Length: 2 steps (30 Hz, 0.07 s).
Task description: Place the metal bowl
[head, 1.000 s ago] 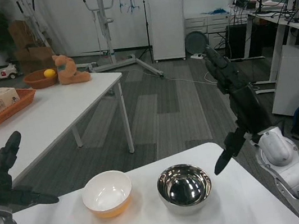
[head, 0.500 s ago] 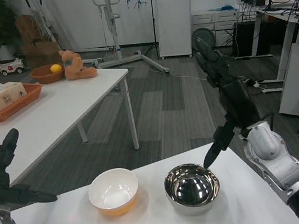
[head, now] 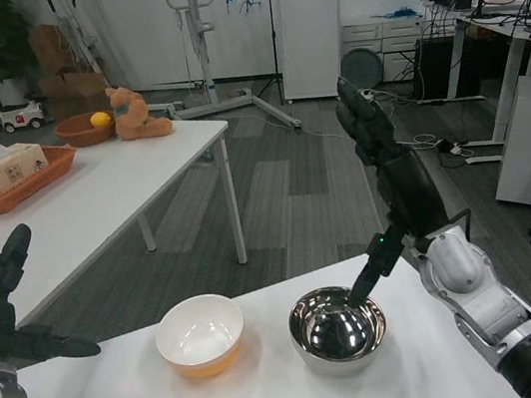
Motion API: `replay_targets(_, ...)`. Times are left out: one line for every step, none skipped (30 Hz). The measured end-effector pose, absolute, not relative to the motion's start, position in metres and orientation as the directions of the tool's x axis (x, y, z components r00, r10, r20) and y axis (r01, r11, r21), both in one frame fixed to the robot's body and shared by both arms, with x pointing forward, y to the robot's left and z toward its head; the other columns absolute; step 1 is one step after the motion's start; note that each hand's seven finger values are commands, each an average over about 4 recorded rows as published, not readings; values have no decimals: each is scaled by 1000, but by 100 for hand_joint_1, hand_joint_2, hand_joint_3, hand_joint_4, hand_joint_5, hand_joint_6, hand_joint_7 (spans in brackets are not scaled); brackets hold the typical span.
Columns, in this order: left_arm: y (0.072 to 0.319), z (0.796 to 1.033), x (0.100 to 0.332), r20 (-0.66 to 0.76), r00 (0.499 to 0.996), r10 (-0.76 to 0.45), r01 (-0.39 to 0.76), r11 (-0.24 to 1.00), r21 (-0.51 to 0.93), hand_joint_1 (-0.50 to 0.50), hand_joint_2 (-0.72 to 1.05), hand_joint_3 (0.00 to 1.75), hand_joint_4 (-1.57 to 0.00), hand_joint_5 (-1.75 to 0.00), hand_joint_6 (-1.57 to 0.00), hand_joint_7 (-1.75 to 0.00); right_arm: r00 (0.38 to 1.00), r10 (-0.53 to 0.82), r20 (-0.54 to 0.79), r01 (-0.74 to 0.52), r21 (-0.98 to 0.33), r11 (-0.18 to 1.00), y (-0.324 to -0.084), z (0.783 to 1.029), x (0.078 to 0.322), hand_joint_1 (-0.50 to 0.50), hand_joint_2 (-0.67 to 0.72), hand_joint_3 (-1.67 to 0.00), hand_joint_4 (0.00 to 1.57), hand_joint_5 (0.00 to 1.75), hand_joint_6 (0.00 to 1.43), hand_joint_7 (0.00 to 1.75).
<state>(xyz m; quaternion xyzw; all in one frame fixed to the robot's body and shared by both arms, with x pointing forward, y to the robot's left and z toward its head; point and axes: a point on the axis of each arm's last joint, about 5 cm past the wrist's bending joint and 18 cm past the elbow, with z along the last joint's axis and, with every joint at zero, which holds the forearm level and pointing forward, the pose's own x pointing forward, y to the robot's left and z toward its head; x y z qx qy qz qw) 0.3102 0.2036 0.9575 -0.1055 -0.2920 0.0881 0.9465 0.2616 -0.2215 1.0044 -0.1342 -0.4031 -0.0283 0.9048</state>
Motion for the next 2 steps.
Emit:
replay_targets(204,958,310,534,813,230,-106,962,-252,-50,-72,9,-67,0,0,0,673,57,737,157,-218,963,-221,1004,262,-33,60,-8,0,0,0,0)
replay_targets(204,958,310,535,813,230,-106,962,-252,-50,-72,9,-67,0,0,0,673,56,737,156,-216,964,-220,1004,262,-33,60,-8,0,0,0,0)
